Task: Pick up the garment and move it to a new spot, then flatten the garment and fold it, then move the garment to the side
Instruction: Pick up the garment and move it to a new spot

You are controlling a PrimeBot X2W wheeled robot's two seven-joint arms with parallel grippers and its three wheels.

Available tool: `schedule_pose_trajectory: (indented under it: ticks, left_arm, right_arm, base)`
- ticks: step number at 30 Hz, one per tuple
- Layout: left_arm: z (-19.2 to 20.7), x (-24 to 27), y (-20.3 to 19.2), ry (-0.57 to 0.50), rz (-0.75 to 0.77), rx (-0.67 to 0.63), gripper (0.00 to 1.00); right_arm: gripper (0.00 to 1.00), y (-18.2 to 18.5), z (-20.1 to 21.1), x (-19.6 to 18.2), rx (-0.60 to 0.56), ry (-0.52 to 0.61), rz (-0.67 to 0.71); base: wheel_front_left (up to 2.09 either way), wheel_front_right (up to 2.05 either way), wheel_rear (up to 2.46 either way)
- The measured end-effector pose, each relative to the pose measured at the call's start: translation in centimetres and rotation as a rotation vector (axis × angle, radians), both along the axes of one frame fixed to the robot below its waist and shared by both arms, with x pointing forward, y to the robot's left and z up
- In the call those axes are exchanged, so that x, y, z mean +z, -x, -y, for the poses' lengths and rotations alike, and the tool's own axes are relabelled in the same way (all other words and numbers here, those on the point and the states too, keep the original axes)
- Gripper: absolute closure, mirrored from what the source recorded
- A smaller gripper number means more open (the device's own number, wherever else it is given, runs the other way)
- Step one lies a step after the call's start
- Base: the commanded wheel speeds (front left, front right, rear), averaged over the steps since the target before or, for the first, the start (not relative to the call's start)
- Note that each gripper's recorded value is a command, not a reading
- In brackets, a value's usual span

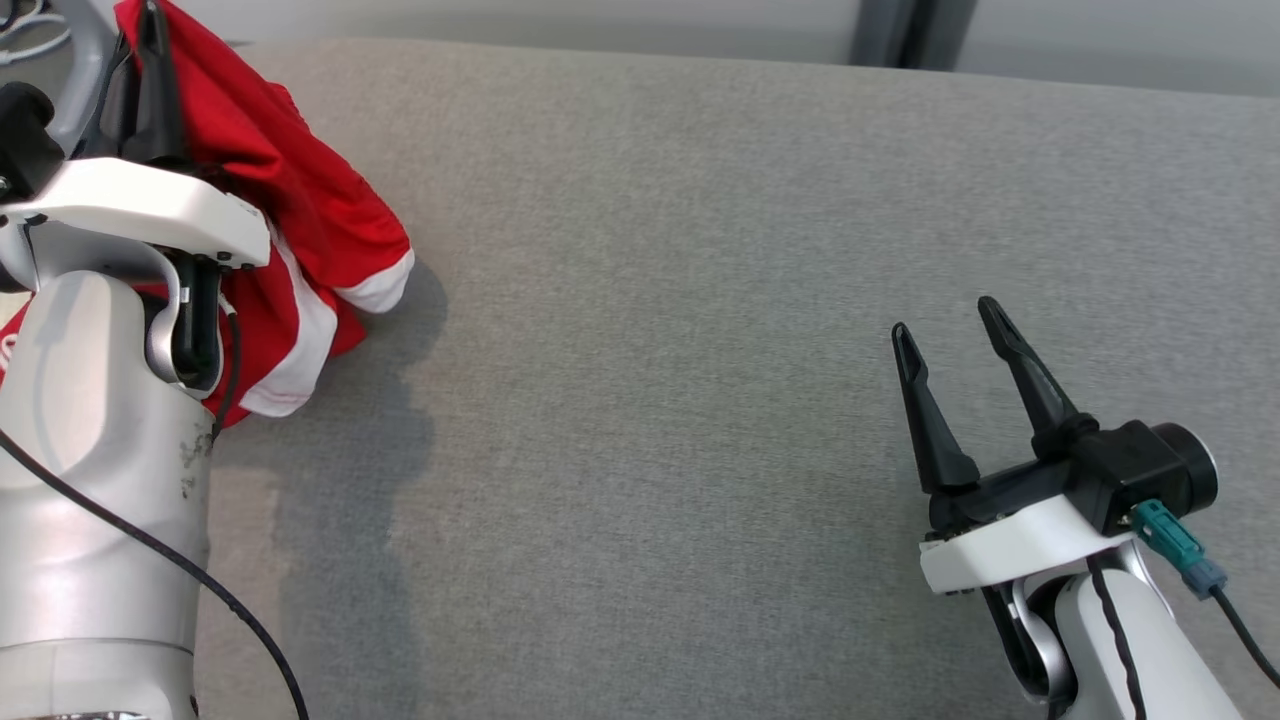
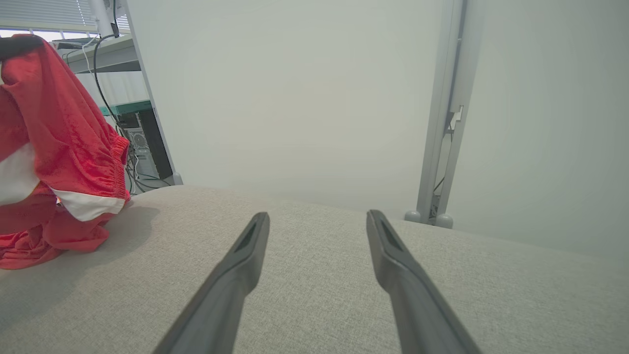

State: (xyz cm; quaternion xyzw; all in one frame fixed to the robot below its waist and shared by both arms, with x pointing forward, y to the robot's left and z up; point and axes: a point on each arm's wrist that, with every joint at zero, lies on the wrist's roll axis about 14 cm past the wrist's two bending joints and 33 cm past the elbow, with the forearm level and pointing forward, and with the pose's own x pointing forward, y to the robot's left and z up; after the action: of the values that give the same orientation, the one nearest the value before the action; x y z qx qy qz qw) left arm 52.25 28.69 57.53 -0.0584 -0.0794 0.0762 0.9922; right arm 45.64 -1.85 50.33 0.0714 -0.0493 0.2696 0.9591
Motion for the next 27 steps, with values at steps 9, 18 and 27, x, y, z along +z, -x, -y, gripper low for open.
schedule_pose_trajectory:
  ticks: [9, 18, 27]
  left_arm:
    - [9.8, 6.3, -1.2, 0.05, 0.183, -0.258, 1.0]
    - [20.5, 9.1, -0.6, 0.112, 0.222, -0.555, 1.0]
    - [29.9, 9.2, 1.6, 0.164, 0.2, -0.808, 1.0]
  right_arm:
    - [0.0, 1.6, 3.8, 1.6, -0.116, -0.002, 0.021]
    - [0.0, 2.7, 8.3, 3.0, -0.245, -0.002, 0.045]
    - [0.0, 4.2, 13.0, 4.1, -0.38, -0.009, 0.063]
  base:
    - [0.0, 0.0, 0.0]
    - [0.0, 0.0, 0.0]
    - [0.0, 0.0, 0.0]
